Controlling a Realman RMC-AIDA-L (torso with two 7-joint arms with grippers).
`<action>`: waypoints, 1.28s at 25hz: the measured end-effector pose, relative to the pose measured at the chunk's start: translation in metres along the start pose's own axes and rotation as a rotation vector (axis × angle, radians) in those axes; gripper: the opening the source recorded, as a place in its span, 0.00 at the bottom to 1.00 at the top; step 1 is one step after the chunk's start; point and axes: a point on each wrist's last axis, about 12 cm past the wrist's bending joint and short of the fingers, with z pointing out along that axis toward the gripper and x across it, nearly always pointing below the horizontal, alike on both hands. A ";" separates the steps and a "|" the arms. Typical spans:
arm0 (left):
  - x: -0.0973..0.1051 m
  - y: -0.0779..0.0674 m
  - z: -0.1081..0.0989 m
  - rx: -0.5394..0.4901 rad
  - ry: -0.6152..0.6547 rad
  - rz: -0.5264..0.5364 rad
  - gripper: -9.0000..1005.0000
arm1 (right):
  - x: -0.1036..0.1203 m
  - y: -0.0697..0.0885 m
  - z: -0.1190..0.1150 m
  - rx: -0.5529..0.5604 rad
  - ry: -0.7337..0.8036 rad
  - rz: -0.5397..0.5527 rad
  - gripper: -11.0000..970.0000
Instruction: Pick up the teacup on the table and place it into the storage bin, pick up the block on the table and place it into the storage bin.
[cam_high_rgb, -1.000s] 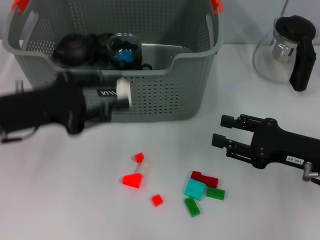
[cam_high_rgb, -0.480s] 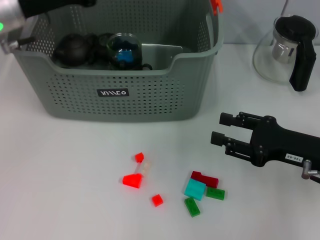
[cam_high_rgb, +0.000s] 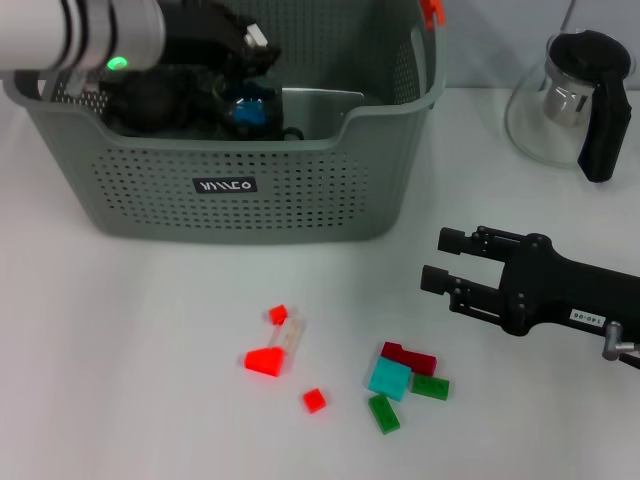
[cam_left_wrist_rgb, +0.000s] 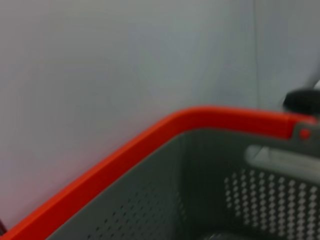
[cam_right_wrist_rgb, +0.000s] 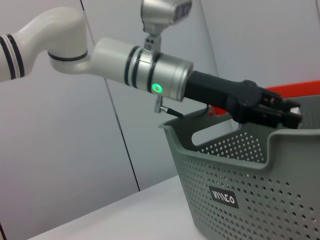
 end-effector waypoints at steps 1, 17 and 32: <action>0.001 -0.004 0.005 -0.021 0.020 0.016 0.45 | 0.000 0.000 0.000 0.000 0.000 0.000 0.65; -0.005 -0.010 -0.010 -0.080 -0.064 -0.033 0.52 | 0.000 0.000 0.000 0.001 -0.001 0.001 0.65; 0.112 -0.056 -0.108 0.387 -0.601 -0.185 0.56 | 0.000 0.000 0.001 -0.001 -0.003 0.000 0.65</action>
